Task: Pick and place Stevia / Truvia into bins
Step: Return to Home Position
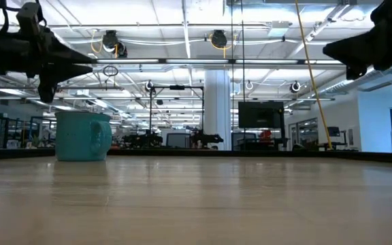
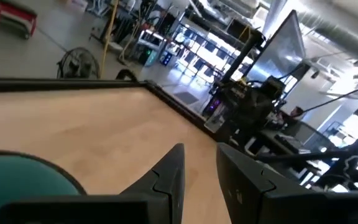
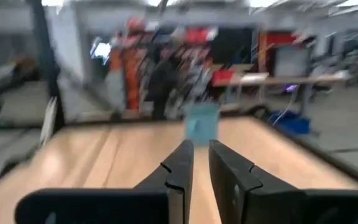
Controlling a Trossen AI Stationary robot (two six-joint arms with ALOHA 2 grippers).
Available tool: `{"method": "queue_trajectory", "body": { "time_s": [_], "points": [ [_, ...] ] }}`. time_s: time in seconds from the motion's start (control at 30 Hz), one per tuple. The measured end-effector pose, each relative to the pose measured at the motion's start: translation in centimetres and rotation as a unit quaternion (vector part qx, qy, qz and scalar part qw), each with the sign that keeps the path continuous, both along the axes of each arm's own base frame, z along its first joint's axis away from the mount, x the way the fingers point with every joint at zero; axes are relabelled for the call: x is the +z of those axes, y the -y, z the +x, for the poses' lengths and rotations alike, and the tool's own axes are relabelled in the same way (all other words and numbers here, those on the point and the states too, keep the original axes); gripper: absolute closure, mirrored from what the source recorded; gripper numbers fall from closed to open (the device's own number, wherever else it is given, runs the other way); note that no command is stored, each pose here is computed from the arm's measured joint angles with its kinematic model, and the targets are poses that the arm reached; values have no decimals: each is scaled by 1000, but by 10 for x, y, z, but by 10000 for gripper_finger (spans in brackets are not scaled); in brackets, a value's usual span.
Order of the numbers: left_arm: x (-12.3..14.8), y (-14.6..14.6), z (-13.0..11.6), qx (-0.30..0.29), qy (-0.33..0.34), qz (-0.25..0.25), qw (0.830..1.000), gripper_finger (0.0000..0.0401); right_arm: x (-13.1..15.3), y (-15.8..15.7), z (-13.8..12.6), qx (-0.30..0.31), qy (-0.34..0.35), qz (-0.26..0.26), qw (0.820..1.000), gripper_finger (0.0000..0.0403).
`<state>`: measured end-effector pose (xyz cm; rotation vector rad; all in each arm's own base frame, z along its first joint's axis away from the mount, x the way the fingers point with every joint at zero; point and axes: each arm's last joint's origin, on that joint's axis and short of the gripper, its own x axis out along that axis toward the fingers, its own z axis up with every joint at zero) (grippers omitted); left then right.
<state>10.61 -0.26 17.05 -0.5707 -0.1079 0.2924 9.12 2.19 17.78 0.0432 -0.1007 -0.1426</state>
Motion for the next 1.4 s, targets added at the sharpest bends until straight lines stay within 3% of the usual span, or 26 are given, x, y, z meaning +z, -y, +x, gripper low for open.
{"method": "queue_trajectory", "body": {
  "time_s": [0.13,0.27,0.57,0.93,1.4],
  "points": [
    [-4,1,0,-6,-14,-15,1000,304,-4,-2,1,24,-23,-54,998,360],
    [-5,1,0,-7,-28,6,1000,304,-4,-2,1,23,-30,-109,993,360],
    [-5,1,0,-8,-27,7,1000,304,-3,-2,1,25,-27,-104,994,360],
    [-10,1,0,-12,-98,153,983,304,-3,-2,1,25,-26,-106,994,360],
    [-10,1,0,-12,-97,149,984,304,-3,-2,1,25,-26,-106,994,360]
  ]
}}
